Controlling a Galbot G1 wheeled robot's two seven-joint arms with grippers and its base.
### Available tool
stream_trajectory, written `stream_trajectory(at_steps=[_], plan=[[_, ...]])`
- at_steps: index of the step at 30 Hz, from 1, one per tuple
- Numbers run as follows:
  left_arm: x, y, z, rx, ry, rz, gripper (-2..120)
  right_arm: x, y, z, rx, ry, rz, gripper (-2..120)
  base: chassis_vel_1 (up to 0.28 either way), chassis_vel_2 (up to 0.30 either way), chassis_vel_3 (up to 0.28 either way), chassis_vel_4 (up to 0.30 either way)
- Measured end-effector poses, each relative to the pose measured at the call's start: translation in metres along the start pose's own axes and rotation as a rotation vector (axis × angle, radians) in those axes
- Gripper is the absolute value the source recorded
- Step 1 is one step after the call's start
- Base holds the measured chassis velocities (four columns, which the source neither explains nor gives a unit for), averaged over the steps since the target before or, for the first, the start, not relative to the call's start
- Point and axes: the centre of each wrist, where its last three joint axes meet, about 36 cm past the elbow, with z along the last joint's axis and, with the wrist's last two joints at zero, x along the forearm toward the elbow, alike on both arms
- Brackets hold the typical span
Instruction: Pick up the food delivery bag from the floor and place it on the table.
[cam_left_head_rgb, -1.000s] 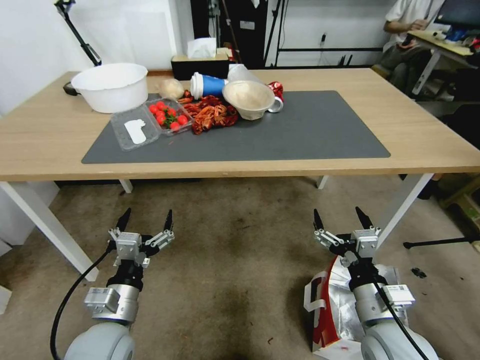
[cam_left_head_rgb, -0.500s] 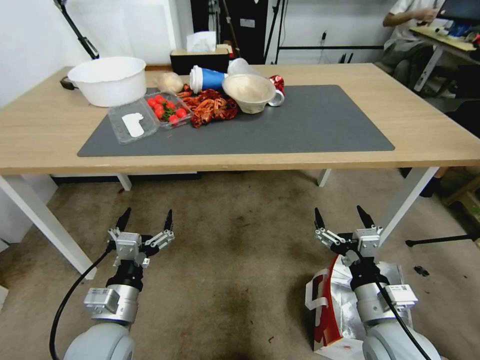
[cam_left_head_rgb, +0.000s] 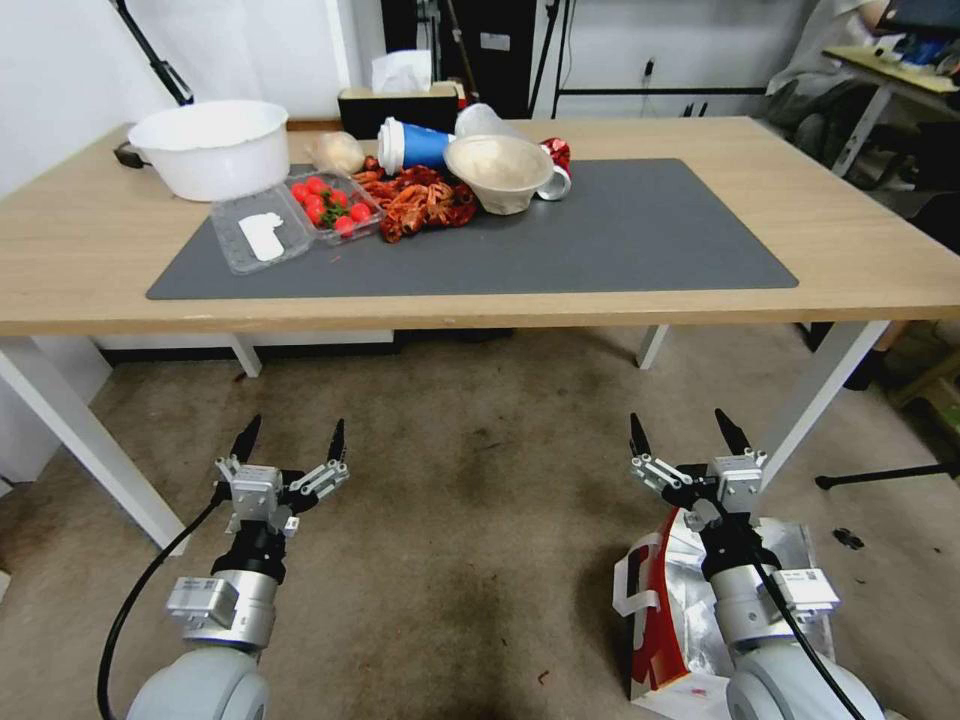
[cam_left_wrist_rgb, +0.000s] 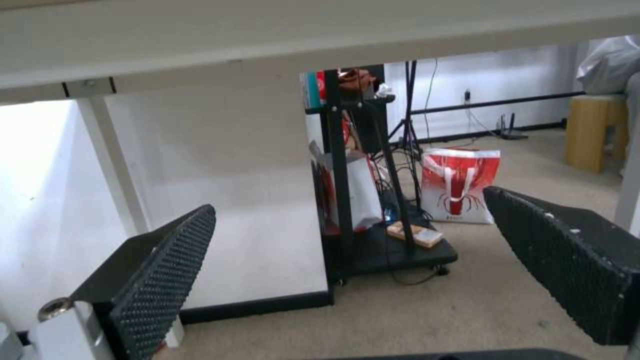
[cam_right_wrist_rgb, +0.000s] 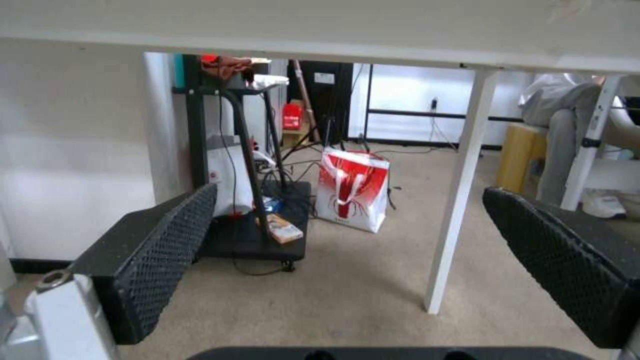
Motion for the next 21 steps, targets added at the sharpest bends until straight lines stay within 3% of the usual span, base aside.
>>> stream_trajectory(at_steps=[21], plan=[[0.0013, -0.001, 0.003, -0.004, 0.005, -0.005, 100, -0.0006, -0.0002, 0.0017, -0.002, -0.007, -0.003, 100, 0.0, 0.0, 0.0, 0.0]])
